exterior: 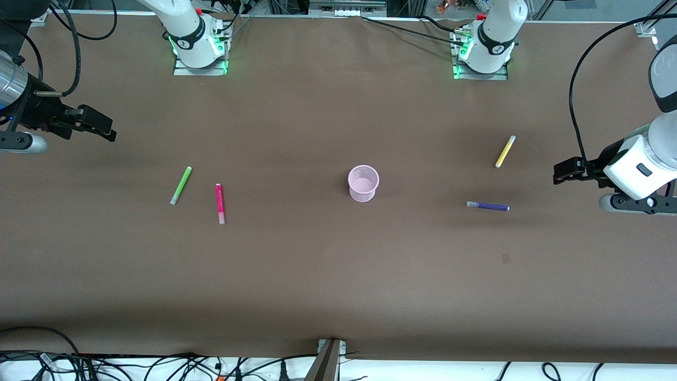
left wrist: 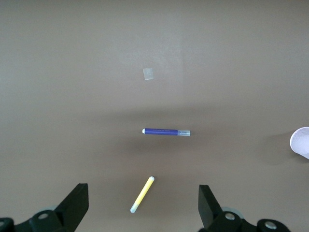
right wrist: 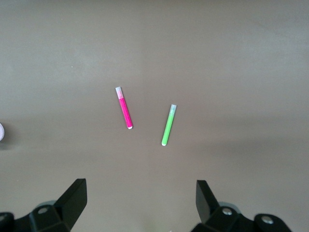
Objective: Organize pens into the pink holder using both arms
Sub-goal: 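Move the left gripper down over the blue marker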
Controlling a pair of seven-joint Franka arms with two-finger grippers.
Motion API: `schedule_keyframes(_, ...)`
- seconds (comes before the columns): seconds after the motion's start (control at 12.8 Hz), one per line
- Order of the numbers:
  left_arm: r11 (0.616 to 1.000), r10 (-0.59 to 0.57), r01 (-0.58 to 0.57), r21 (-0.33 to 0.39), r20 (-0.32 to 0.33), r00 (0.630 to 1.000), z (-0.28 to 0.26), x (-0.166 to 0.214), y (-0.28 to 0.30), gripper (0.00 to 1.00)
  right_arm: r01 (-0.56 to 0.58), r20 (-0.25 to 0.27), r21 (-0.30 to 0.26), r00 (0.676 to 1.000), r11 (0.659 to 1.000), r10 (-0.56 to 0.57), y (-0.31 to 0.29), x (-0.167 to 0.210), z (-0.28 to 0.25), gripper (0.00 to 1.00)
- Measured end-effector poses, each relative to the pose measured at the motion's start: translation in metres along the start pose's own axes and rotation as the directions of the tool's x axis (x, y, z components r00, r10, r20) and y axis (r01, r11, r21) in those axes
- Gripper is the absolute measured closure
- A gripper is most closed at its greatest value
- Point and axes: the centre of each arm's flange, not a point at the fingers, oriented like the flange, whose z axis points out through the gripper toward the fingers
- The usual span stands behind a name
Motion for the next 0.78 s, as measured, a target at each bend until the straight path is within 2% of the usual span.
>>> schedule_keyframes(0.47,1.000,0.000,0.000,0.000,0.007,1.000,0.004,0.002,0.000,0.00,-0.001,0.000,0.001,1.000,1.000,0.001,0.000,0.000,0.000,0.00)
schedule_keyframes(0.78,1.000,-0.018,0.019,-0.002,0.051,0.999,0.031,0.011,-0.010,0.00,-0.001,0.000,0.001,1.000,1.000,0.001,0.000,0.000,0.000,0.00)
